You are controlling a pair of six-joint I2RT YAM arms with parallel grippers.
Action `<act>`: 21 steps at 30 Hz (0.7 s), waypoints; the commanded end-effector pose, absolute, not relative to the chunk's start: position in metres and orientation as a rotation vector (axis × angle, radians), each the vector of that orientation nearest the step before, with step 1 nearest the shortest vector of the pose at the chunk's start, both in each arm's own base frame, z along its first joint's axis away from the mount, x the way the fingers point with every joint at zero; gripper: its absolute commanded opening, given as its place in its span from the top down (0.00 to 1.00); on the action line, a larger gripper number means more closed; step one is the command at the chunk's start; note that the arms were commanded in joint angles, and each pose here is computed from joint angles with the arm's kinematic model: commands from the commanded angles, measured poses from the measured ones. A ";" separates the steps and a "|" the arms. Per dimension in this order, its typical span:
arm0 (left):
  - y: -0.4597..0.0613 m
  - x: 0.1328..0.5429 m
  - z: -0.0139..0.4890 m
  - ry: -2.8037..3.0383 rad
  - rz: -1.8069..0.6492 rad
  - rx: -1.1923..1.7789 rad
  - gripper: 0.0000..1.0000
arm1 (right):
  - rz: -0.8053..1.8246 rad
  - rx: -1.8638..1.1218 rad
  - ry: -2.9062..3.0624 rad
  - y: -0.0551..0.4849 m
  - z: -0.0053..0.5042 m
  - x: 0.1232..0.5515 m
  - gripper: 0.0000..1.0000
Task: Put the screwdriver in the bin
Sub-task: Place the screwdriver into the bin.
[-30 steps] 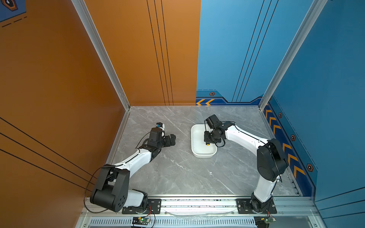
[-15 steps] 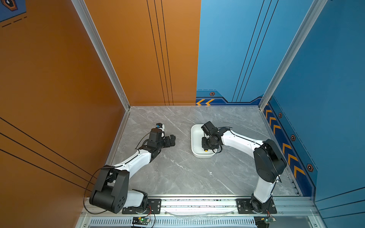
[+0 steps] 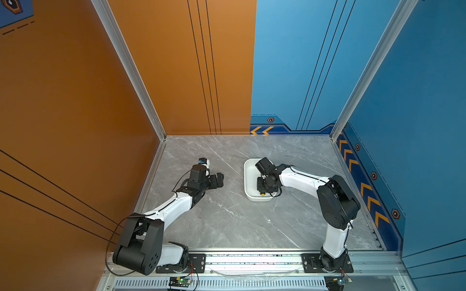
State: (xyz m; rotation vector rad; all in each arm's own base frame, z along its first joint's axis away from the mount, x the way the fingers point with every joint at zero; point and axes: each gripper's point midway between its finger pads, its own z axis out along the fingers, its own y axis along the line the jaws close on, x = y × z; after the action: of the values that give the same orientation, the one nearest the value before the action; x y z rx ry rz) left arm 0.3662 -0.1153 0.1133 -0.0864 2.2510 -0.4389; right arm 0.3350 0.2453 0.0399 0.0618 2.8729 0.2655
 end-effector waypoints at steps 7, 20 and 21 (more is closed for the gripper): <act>-0.109 0.362 0.110 2.266 -0.409 -0.089 0.02 | 0.277 0.073 2.847 0.251 0.045 0.343 0.79; -0.110 0.365 0.107 2.274 -0.409 -0.096 0.02 | 0.270 0.020 2.801 0.252 0.060 0.345 0.49; -0.109 0.365 0.107 2.272 -0.406 -0.099 0.02 | 0.276 0.002 2.782 0.253 0.067 0.346 0.47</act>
State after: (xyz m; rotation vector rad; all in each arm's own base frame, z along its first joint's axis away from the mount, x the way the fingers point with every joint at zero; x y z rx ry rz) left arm 0.3662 -0.1152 0.1132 -0.0869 2.2513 -0.4379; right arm 0.3364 0.2473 0.0398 0.0482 2.8636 0.2617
